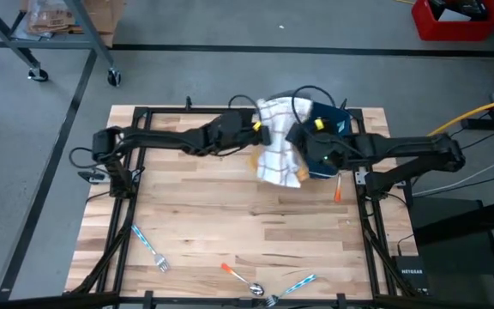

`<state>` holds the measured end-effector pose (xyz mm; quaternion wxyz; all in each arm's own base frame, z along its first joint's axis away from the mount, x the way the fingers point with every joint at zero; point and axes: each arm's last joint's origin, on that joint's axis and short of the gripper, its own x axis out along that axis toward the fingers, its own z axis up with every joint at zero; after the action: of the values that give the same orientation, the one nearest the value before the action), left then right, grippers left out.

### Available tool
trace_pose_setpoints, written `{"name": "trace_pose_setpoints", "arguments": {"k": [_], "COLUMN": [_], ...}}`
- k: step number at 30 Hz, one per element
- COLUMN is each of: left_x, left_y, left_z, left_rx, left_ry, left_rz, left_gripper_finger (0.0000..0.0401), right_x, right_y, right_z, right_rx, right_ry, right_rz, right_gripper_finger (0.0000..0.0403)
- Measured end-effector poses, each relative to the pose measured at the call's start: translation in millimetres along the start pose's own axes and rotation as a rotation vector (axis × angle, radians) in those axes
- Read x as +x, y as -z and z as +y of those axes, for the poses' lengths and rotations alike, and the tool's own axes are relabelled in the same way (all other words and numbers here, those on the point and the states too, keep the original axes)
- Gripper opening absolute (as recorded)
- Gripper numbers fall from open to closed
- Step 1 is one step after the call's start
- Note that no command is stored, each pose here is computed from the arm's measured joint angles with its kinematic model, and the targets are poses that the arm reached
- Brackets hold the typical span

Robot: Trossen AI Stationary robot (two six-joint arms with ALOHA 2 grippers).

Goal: Fold towel
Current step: Put the stacked towels into the blue bin

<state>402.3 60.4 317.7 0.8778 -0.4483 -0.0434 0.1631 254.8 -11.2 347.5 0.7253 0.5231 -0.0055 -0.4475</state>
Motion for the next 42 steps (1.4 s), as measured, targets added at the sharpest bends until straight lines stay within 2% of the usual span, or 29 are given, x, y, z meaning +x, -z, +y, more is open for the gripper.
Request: {"name": "trace_pose_setpoints", "arguments": {"k": [2, 4, 5, 8, 11, 14, 19, 24, 30, 37, 42], "left_x": [12.9, 22.4, 26.9, 47.3, 67.5, 80.6, 102.2, 110.6, 120.2, 131.9, 138.2], "left_y": [-10.0, -21.5, -23.3, -24.0, -16.4, -16.1, -3.9, -0.2, 2.5, 7.8, 14.8], "left_z": [-7.1, -21.7, -23.4, -17.3, -4.2, -3.5, 9.0, 21.1, 45.4, 76.8, 93.6], "left_rx": [-0.011, -0.033, -0.031, -0.024, -0.029, -0.054, -0.077, -0.074, -0.078, -0.109, -0.093], "left_ry": [0.028, 0.169, 0.184, 0.195, 0.154, 0.183, 0.167, 0.134, 0.065, -0.006, -0.056], "left_rz": [-0.022, -0.071, -0.074, -0.066, -0.047, -0.035, -0.013, -0.004, 0.016, 0.029, 0.005], "left_gripper_finger": [0.0, 0.0, 0.0, 0.0, 0.0, 0.0, 0.0, 0.0, 0.0, 0.0, 0.0018], "right_x": [-3.1, -3.4, -3.1, -6.0, -6.2, -8.2, -8.7, 4.1, 27.5, 53.8, 66.2], "right_y": [-7.0, -13.2, -14.6, -23.9, -29.8, -36.8, -40.0, -39.0, -33.4, -29.9, -28.6], "right_z": [-10.8, -18.8, -21.3, -31.5, -39.9, -46.3, -58.4, -75.9, -104.6, -135.4, -155.7], "right_rx": [-0.006, -0.004, 0.006, 0.017, 0.012, 0.018, -0.026, 0.004, 0.086, 0.127, 0.151], "right_ry": [0.074, 0.132, 0.153, 0.234, 0.307, 0.363, 0.475, 0.501, 0.477, 0.485, 0.492], "right_rz": [-0.041, -0.078, -0.089, -0.1, -0.12, -0.139, -0.132, -0.15, -0.176, -0.168, -0.19], "right_gripper_finger": [0.0014, 0.0014, 0.0014, 0.0014, 0.0014, 0.0014, 0.0014, 0.0014, 0.0014, 0.0014, 0.0015]}}
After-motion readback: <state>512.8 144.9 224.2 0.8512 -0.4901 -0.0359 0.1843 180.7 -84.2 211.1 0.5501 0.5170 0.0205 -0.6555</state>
